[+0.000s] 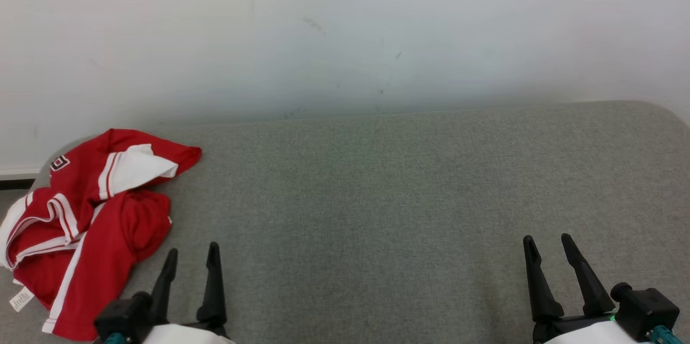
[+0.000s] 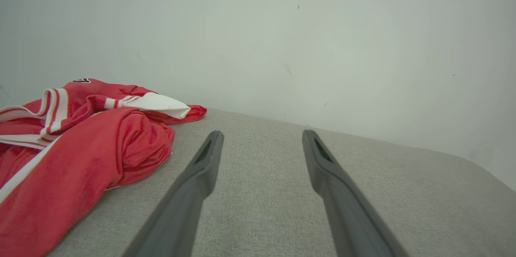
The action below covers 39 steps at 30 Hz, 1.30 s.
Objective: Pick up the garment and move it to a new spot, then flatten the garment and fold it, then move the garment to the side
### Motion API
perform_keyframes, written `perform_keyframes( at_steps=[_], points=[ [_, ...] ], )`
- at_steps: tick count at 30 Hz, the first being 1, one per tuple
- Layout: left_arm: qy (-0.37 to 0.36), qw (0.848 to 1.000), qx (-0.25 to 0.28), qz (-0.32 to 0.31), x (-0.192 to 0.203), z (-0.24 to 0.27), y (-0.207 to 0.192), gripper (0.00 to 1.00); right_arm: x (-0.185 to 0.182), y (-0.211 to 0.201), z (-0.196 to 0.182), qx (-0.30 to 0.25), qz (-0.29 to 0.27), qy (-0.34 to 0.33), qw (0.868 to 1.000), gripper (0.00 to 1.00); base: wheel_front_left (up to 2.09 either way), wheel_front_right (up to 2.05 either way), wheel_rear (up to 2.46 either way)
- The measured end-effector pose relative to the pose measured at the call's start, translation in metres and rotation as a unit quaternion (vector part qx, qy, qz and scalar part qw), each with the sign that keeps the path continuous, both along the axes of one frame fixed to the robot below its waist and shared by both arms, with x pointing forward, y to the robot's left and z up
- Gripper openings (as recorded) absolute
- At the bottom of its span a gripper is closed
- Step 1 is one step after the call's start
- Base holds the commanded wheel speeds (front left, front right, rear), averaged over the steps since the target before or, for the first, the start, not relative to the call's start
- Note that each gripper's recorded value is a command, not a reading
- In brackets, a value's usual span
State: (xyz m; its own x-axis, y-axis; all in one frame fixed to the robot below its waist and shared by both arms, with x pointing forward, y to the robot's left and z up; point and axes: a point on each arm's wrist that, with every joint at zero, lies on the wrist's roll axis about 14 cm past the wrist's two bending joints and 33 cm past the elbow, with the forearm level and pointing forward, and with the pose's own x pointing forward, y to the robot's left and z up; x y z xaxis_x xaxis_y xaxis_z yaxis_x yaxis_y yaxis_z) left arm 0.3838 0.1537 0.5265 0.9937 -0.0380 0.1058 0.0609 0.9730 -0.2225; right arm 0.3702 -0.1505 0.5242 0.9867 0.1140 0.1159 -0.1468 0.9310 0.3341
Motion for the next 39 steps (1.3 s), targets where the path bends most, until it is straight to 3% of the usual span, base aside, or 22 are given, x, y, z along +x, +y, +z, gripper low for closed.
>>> perform_keyframes(
  at_steps=[29,39],
  points=[
    [-0.037,0.996,0.079,-0.009,0.0,0.009,-0.011,1.0,-0.003,0.012,0.008,-0.077,0.014,-0.035,0.996,1.0,0.0,0.0,0.0],
    [-0.038,0.996,0.08,-0.008,-0.001,0.01,-0.011,1.0,-0.004,0.012,0.009,-0.075,0.014,-0.037,0.996,1.0,0.0,0.0,0.0]
  ],
)
